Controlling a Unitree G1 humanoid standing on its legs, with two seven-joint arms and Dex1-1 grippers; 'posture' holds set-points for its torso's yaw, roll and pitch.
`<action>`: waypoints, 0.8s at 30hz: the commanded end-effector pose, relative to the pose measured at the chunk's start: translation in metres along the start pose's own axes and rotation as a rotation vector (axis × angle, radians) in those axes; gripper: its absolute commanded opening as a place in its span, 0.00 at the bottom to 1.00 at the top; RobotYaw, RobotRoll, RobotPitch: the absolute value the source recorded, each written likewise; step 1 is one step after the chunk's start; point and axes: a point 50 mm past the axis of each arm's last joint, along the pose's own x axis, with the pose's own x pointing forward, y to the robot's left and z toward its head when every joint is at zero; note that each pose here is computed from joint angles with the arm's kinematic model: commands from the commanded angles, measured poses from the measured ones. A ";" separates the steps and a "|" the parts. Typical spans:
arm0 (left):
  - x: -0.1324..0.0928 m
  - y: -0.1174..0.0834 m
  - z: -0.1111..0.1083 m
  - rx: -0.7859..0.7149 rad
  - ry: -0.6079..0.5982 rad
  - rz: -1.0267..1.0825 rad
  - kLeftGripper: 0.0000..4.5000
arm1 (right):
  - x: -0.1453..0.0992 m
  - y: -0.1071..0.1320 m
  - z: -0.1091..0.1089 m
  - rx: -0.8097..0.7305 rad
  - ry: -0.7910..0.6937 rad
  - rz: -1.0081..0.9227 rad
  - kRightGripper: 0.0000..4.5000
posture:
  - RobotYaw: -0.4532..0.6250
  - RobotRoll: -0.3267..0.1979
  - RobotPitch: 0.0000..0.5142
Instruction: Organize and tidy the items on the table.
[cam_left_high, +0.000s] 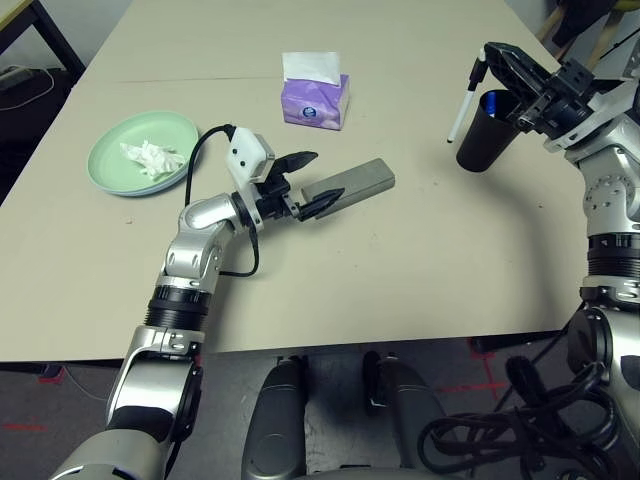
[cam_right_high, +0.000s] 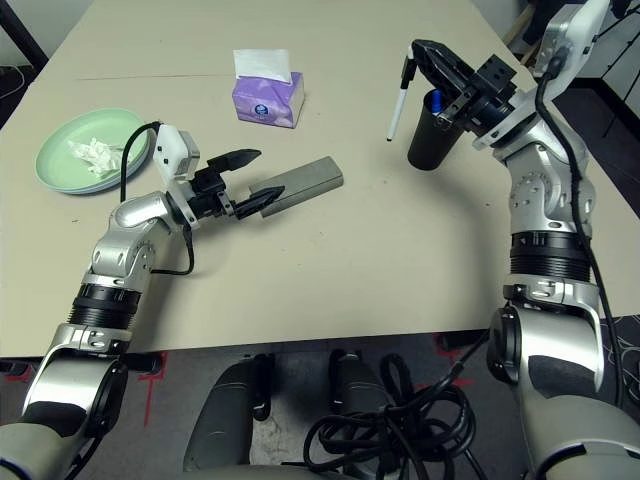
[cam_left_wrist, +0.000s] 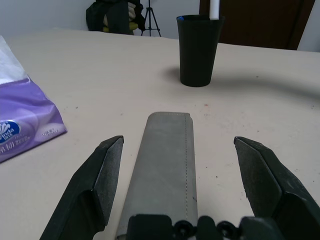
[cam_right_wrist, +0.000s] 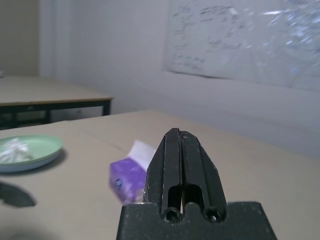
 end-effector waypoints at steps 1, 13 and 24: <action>-0.001 -0.005 0.000 0.003 0.003 -0.017 1.00 | 0.005 -0.004 0.008 -0.050 -0.066 -0.094 0.00 | 0.44 0.62 0.31; -0.002 -0.005 0.001 0.007 0.009 -0.021 1.00 | 0.005 -0.030 0.006 -0.148 0.035 -0.441 0.00 | 0.43 0.62 0.31; -0.001 -0.003 0.002 0.009 0.013 -0.026 1.00 | 0.017 -0.039 0.013 -0.095 0.158 -0.552 0.00 | 0.43 0.62 0.31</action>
